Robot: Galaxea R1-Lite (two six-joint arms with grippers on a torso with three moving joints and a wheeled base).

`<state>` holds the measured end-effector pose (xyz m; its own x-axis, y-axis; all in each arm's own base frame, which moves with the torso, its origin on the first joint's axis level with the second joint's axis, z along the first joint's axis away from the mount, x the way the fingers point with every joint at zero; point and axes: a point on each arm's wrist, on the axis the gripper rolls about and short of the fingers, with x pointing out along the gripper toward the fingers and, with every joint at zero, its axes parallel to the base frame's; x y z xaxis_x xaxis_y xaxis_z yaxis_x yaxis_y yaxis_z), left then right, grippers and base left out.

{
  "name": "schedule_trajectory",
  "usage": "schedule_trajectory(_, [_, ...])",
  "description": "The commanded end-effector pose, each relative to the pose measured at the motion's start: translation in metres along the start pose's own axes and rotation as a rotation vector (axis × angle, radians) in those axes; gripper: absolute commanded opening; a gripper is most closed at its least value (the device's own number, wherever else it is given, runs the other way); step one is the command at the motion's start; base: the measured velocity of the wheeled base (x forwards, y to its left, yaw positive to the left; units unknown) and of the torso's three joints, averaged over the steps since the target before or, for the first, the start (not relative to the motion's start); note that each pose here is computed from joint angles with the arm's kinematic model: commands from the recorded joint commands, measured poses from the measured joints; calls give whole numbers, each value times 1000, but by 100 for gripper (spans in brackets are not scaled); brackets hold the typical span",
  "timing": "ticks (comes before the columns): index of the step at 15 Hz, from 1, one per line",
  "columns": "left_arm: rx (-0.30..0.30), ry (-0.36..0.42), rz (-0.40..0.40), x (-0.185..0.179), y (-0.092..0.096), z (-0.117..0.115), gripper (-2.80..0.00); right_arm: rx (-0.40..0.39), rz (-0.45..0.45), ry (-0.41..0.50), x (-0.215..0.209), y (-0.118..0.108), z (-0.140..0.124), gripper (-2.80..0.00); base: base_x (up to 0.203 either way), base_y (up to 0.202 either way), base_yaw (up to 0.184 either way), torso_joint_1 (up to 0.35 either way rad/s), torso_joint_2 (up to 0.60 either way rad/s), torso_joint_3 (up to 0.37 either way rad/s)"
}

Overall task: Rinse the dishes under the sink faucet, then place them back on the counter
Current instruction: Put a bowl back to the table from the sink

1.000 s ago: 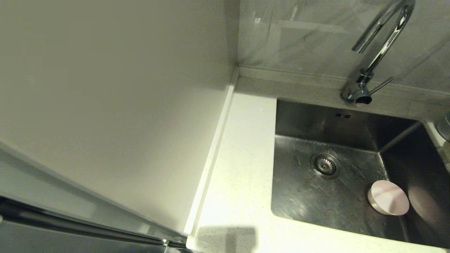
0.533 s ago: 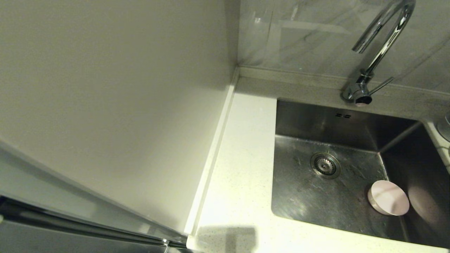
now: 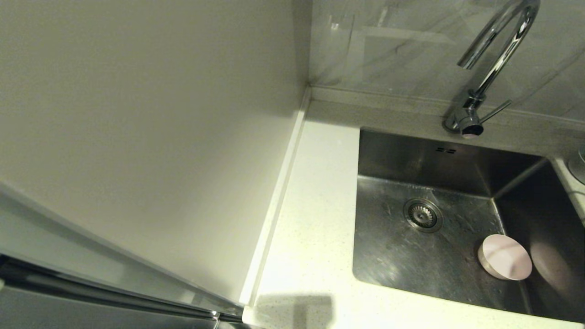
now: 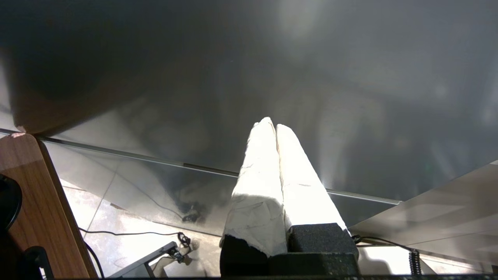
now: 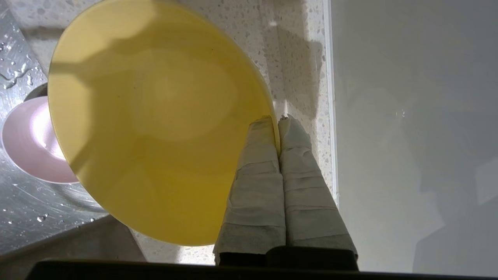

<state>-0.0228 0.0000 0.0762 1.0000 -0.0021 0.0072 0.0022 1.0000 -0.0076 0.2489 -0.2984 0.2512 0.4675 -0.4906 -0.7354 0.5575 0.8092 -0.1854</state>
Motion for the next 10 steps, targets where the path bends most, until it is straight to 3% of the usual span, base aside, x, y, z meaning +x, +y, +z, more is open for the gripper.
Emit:
schedule_trajectory(1, [0,3,1,0,0,-1,-280,-1,2,5,0,0,-1,-280,0,0,0,0,0,0])
schedule_trajectory(10, [0,3,1,0,0,-1,-280,-37,-11,10,-1,-1,-2,-280,0,0,0,0,0,0])
